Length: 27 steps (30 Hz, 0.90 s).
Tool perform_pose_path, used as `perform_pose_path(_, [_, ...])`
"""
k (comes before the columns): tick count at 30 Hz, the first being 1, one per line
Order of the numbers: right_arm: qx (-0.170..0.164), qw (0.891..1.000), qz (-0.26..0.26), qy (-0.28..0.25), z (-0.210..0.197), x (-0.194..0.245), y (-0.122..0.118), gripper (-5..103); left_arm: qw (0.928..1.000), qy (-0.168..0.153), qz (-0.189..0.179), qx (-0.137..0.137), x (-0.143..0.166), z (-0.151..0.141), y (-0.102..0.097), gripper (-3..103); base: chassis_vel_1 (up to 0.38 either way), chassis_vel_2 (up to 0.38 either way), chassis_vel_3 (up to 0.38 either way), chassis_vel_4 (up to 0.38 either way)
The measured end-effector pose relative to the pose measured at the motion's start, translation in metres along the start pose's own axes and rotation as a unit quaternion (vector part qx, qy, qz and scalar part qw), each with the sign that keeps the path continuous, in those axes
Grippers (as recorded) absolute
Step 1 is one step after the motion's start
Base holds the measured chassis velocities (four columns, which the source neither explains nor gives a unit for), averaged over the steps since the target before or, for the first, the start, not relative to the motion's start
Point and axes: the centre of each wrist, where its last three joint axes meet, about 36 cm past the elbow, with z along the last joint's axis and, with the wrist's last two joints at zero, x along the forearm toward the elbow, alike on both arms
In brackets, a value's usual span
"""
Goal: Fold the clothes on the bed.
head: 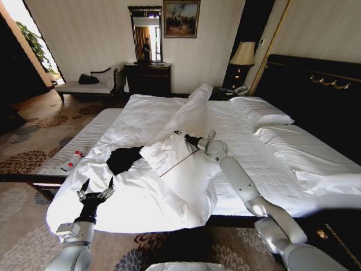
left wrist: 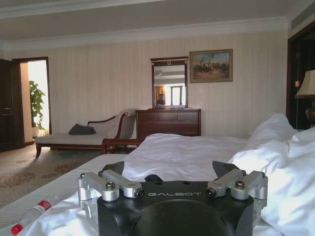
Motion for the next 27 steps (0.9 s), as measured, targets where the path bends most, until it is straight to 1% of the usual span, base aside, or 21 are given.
perform_pose_path(3, [0.005, 1.000, 0.011, 0.001, -0.005, -0.002, -0.002, 100, 1.0000, 0.001, 0.001, 0.000, 0.000, 0.001, -0.001, 100, 0.000, 0.000, 0.000, 0.000])
perform_pose_path(7, [0.011, 0.999, 0.034, 0.019, -0.009, -0.002, -0.007, 100, 1.0000, 0.001, 0.002, -0.002, 0.001, 0.002, -0.002, 100, 0.000, 0.000, 0.000, 0.000])
perform_pose_path(16, [0.014, 0.998, 0.043, 0.038, -0.009, -0.005, -0.001, 100, 1.0000, 0.001, 0.003, -0.004, 0.002, 0.001, -0.001, 100, 0.000, 0.000, 0.000, 0.000])
perform_pose_path(23, [0.020, 0.998, 0.049, 0.039, -0.015, -0.006, 0.004, 101, 1.0000, 0.000, 0.003, -0.004, 0.002, 0.001, -0.001, 100, 0.000, 0.000, 0.000, 0.000])
perform_pose_path(24, [0.021, 0.998, 0.055, 0.039, -0.015, -0.007, 0.003, 91, 1.0000, -0.001, 0.003, -0.004, 0.002, 0.001, -0.001, 100, 0.000, 0.000, 0.000, 0.000])
perform_pose_path(25, [0.021, 0.997, 0.062, 0.039, -0.015, -0.007, 0.003, 91, 1.0000, -0.001, 0.003, -0.004, 0.002, 0.001, -0.001, 100, 0.000, 0.000, 0.000, 0.000])
perform_pose_path(26, [0.022, 0.997, 0.066, 0.040, -0.015, -0.007, 0.003, 80, 1.0000, -0.001, 0.003, -0.004, 0.002, 0.002, -0.001, 100, 0.000, 0.000, 0.000, 0.000])
perform_pose_path(27, [0.022, 0.997, 0.066, 0.040, -0.015, -0.007, 0.003, 80, 1.0000, -0.001, 0.003, -0.004, 0.002, 0.002, -0.001, 100, 0.000, 0.000, 0.000, 0.000])
